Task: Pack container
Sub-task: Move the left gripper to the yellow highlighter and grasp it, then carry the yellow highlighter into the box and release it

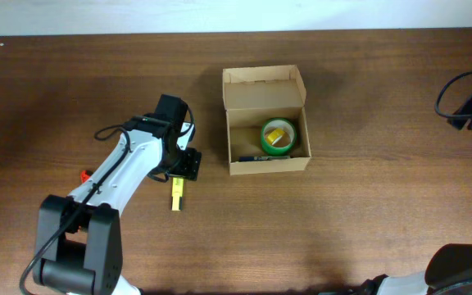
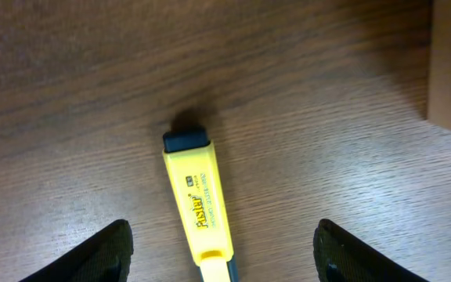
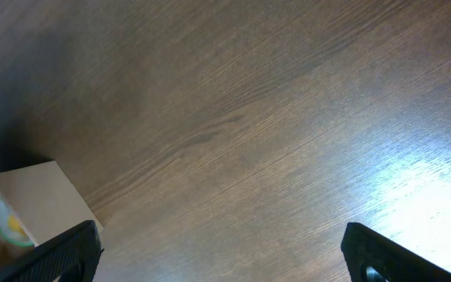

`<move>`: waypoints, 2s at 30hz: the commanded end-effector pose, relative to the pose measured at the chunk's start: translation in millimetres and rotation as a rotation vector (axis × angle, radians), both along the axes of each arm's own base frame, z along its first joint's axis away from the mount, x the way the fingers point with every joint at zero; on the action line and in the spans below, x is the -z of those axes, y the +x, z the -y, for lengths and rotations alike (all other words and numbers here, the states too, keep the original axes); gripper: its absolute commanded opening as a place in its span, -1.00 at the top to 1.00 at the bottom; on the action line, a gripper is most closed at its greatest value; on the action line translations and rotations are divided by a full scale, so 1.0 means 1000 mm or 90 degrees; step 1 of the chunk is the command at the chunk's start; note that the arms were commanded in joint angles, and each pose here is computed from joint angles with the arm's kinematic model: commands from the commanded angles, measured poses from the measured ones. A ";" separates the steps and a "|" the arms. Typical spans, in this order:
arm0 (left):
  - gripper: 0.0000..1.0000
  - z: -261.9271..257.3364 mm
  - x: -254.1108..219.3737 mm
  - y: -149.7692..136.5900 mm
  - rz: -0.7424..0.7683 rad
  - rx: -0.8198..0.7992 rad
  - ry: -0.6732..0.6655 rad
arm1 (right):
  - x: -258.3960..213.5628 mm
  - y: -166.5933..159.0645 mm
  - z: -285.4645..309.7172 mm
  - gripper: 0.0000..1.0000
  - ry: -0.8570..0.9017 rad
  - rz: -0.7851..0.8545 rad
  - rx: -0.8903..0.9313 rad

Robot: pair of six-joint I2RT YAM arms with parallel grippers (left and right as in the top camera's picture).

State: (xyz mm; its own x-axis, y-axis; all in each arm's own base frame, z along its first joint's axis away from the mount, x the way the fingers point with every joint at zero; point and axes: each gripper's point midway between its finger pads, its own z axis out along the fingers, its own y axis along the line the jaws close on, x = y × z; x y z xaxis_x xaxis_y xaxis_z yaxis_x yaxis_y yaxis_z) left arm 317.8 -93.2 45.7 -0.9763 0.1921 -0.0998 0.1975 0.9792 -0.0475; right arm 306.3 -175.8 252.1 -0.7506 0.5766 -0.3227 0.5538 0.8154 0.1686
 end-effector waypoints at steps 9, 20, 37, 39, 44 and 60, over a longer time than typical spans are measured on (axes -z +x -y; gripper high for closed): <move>-0.43 -0.012 0.026 -0.027 -0.046 -0.041 0.024 | 0.002 0.001 0.000 -0.98 0.009 0.003 0.003; -0.37 -0.013 0.043 -0.034 -0.044 -0.063 0.020 | 0.002 0.001 -0.001 -0.98 0.009 0.003 0.003; 0.22 -0.013 0.052 -0.031 -0.047 -0.063 0.021 | 0.002 0.001 -0.001 -0.98 0.010 0.002 0.004; 0.22 -0.013 0.057 -0.034 -0.060 -0.063 0.025 | 0.002 0.001 -0.001 -0.98 0.010 0.002 0.004; 0.23 -0.015 0.070 -0.039 -0.086 -0.063 0.033 | 0.002 0.001 -0.001 -0.98 0.009 0.002 0.003; 0.96 -0.009 0.055 -0.019 -0.058 -0.059 0.024 | 0.002 0.001 -0.001 -0.98 0.009 0.002 0.004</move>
State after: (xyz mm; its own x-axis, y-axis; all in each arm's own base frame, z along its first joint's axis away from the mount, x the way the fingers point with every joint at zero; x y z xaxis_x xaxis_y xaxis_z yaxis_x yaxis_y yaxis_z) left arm 295.6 -81.0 -2.6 -0.9950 0.0947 -0.0304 0.0953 0.9953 -0.0173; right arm 306.7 -176.1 252.3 -0.7504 0.5755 -0.3250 0.5529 0.8160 0.1683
